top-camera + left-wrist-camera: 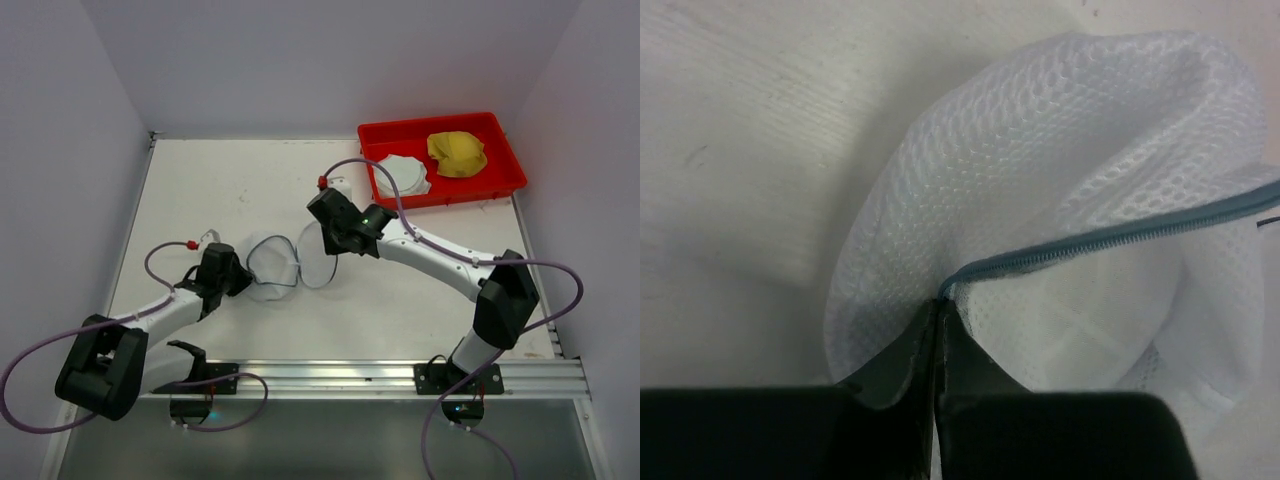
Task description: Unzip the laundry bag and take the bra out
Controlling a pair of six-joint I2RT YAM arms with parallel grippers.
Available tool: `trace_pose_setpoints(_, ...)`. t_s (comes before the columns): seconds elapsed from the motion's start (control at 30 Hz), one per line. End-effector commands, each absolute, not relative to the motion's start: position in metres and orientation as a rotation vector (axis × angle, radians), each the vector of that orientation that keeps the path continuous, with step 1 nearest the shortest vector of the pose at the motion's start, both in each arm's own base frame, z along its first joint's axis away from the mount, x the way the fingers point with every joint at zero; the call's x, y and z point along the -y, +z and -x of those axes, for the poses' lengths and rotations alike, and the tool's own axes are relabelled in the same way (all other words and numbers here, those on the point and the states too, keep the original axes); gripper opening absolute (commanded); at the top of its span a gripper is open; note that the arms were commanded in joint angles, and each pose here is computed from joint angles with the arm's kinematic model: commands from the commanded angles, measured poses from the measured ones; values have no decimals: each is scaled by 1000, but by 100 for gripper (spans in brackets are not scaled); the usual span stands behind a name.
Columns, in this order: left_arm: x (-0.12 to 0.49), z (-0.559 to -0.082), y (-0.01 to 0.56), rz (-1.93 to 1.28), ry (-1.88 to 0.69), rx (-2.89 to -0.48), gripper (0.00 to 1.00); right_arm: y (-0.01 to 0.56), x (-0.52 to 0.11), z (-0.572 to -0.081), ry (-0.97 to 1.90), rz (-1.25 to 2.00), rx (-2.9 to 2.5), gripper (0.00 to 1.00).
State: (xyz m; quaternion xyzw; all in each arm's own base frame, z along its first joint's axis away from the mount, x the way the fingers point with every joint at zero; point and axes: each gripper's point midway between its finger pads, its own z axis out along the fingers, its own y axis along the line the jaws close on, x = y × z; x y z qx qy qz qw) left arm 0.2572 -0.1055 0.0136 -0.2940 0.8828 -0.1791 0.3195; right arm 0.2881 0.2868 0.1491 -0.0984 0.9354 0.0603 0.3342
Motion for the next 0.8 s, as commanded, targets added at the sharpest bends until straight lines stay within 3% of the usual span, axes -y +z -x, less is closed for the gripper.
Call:
trace_pose_setpoints(0.0,112,-259,2,740,-518,-2321,0,184,-294,-292,215,268,-2383,0)
trace_pose_setpoints(0.47,159,-266,14,659,-683,-2334,0,195,-393,-287,393,443,-2389,6)
trace_pose_setpoints(0.77,162,-254,10,667,-736,-2339,0,138,-460,-258,759,638,-2481,7)
